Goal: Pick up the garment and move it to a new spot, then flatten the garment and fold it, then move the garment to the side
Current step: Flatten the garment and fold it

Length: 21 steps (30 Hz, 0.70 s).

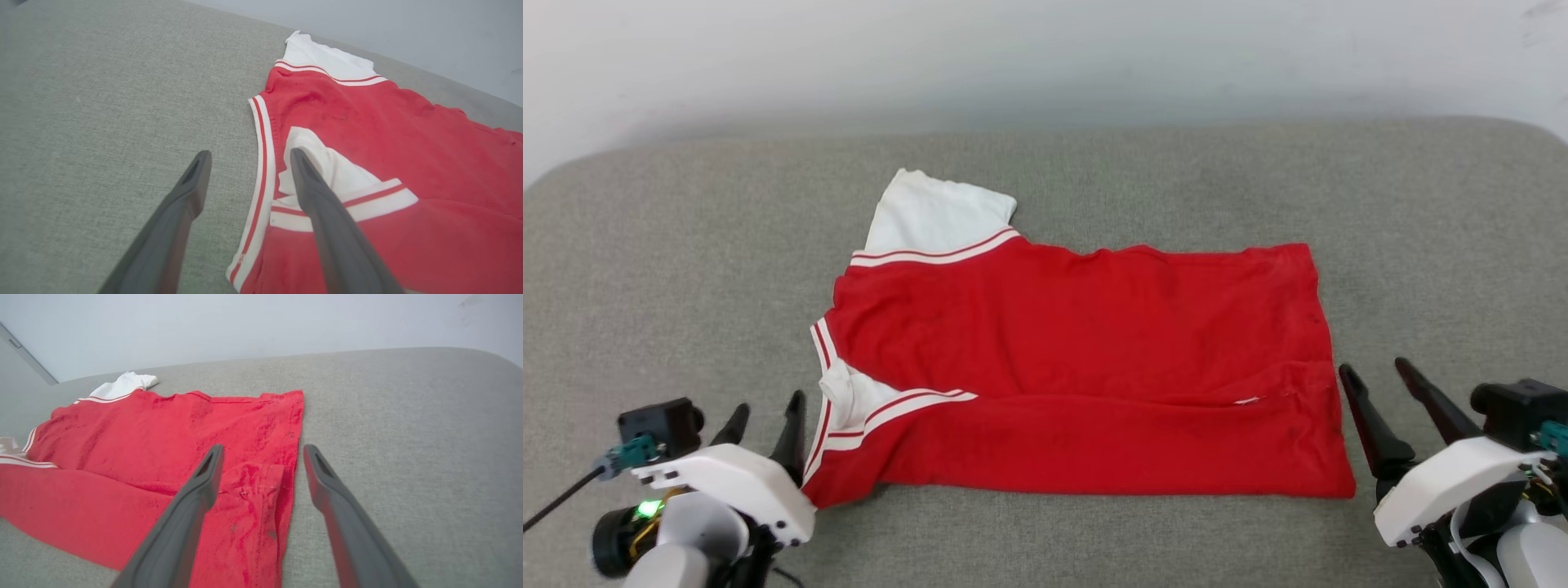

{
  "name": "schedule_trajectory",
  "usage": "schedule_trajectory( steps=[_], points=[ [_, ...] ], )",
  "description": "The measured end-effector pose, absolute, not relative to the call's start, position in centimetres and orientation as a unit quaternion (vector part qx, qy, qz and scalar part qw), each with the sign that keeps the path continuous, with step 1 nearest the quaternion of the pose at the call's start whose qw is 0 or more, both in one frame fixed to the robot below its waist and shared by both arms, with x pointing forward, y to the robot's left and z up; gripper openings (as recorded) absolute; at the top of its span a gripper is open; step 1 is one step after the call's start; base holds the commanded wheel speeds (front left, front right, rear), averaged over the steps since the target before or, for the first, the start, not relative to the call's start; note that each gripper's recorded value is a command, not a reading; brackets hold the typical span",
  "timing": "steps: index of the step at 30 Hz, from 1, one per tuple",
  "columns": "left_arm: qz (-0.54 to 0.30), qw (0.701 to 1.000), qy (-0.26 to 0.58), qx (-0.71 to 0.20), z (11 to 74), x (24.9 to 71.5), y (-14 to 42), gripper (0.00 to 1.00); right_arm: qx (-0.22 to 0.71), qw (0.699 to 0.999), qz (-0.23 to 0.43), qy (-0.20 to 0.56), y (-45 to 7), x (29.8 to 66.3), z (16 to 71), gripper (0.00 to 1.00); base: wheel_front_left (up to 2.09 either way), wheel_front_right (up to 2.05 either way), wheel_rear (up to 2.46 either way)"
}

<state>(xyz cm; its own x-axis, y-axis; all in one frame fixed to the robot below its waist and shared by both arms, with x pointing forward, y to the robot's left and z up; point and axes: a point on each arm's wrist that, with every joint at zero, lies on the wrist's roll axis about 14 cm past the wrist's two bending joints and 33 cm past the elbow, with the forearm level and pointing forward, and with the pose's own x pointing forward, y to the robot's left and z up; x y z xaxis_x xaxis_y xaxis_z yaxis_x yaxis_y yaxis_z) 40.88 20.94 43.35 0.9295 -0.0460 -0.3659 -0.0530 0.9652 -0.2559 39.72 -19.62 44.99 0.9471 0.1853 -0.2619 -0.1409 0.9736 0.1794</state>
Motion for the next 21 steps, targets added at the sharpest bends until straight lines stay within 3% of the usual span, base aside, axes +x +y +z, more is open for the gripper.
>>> schedule_trajectory(
  steps=[4,10,21],
  points=[
    [-0.005,0.975,0.189,-0.119,45.2,40.1,21.6,1.0,0.079,0.993,0.065,0.066,-20.3,39.2,48.3,1.0,0.0,0.0,0.0],
    [-0.056,0.966,0.239,-0.085,47.0,38.9,20.8,1.0,0.076,0.996,0.049,0.021,-20.4,37.8,50.9,1.0,0.0,0.0,0.0],
    [-0.082,0.903,0.413,-0.088,41.6,36.8,19.4,1.0,0.068,0.997,0.026,0.0,-20.6,37.6,52.3,1.0,0.0,0.0,0.0]
  ],
)
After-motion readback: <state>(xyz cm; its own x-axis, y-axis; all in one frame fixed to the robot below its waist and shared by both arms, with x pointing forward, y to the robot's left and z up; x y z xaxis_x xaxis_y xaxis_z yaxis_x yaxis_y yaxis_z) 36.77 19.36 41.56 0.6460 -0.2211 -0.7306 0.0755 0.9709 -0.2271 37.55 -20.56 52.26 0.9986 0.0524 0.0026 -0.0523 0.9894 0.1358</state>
